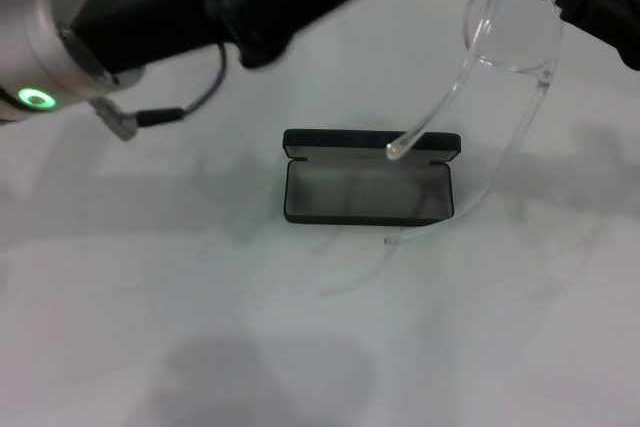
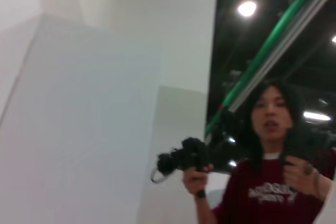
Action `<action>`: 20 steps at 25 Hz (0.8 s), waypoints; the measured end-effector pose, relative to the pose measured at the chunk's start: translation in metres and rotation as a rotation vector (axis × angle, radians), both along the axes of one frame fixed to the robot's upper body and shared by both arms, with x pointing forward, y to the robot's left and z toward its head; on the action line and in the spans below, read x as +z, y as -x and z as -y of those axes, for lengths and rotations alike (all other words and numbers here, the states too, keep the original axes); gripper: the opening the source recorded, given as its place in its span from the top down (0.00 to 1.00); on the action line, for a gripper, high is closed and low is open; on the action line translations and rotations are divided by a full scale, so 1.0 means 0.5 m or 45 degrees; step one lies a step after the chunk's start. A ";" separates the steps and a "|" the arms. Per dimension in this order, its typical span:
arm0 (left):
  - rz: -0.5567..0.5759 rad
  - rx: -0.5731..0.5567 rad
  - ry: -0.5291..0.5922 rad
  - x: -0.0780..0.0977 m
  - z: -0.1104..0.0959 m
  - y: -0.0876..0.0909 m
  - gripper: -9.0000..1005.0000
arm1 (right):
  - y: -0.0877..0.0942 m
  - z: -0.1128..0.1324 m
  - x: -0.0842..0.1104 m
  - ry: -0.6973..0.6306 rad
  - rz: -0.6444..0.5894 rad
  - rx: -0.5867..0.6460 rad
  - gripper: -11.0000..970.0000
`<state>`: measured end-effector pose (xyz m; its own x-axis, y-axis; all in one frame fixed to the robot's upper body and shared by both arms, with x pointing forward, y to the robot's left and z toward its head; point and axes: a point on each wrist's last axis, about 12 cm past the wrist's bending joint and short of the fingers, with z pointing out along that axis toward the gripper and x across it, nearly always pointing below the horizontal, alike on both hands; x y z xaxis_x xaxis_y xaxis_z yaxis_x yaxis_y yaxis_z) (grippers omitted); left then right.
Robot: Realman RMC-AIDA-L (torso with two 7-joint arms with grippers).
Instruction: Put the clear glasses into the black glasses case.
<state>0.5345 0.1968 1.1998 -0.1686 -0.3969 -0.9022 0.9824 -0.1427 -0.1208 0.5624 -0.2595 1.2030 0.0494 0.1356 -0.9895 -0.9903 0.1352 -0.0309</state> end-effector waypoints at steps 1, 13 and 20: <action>0.000 0.000 0.000 0.000 0.000 0.000 0.85 | -0.003 -0.004 0.001 0.000 0.003 0.003 0.91; -0.023 -0.068 -0.070 -0.026 0.043 -0.007 0.90 | -0.025 -0.049 0.011 -0.015 0.008 0.074 0.91; -0.019 0.002 -0.080 -0.040 0.044 -0.015 0.90 | -0.024 -0.060 0.012 -0.023 0.006 0.101 0.91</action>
<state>0.5418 0.1748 1.1799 -0.1813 -0.3397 -0.9229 0.9807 -0.1326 -0.1438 0.5746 -0.2295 1.2088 0.0428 0.1575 -0.9866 -0.9978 0.0569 -0.0342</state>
